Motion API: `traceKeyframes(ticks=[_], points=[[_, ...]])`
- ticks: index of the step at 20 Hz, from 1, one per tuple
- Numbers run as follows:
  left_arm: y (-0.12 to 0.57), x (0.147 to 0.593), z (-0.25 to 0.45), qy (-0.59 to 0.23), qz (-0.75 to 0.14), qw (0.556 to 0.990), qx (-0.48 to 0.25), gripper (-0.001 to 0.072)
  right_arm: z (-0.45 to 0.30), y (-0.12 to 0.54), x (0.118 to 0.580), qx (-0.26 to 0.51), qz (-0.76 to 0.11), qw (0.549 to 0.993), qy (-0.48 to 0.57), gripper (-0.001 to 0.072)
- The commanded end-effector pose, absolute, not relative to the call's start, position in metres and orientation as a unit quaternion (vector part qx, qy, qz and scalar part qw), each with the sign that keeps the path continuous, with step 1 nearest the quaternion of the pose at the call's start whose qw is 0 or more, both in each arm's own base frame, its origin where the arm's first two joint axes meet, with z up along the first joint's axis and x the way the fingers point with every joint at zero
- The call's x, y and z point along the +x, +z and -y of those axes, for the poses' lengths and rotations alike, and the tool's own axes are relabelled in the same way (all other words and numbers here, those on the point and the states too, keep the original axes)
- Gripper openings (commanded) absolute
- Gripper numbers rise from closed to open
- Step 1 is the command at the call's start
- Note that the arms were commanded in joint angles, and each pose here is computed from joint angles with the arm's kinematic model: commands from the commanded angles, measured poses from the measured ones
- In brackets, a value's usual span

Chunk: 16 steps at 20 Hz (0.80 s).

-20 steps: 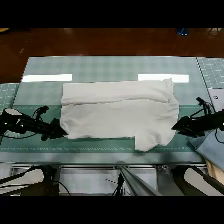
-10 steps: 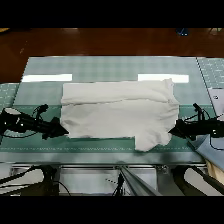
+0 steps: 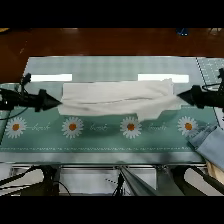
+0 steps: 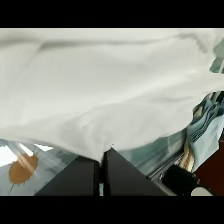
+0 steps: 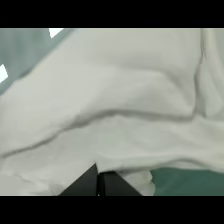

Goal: Fold the shirts.

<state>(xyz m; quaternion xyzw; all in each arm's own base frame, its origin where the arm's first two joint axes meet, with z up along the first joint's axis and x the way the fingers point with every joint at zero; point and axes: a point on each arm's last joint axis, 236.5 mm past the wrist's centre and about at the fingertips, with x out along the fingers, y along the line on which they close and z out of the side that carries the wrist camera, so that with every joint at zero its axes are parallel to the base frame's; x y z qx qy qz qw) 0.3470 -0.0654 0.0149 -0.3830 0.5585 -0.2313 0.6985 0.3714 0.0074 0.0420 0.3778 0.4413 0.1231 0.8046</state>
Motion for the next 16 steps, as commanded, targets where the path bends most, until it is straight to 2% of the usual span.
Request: traceKeyframes(ticks=[1,4,8,16], points=[[0.063,0.406,0.055,-0.219,-0.468,0.758,-0.398,0.0022,-0.001,0.08,0.424,0.363,-0.365,0.851,0.106,0.0023],[0.049,0.424,0.055,-0.197,-0.459,0.77,-0.397,0.0022,-0.001,0.068,0.464,0.344,-0.33,0.876,0.068,0.0022],[0.021,0.444,0.04,-0.158,-0.455,0.774,-0.41,0.0022,0.014,0.038,0.483,0.355,-0.327,0.875,0.022,0.0022],[-0.044,0.441,0.052,-0.149,-0.515,0.725,-0.432,0.0025,0.002,-0.008,0.494,0.34,-0.355,0.871,0.01,0.0023]])
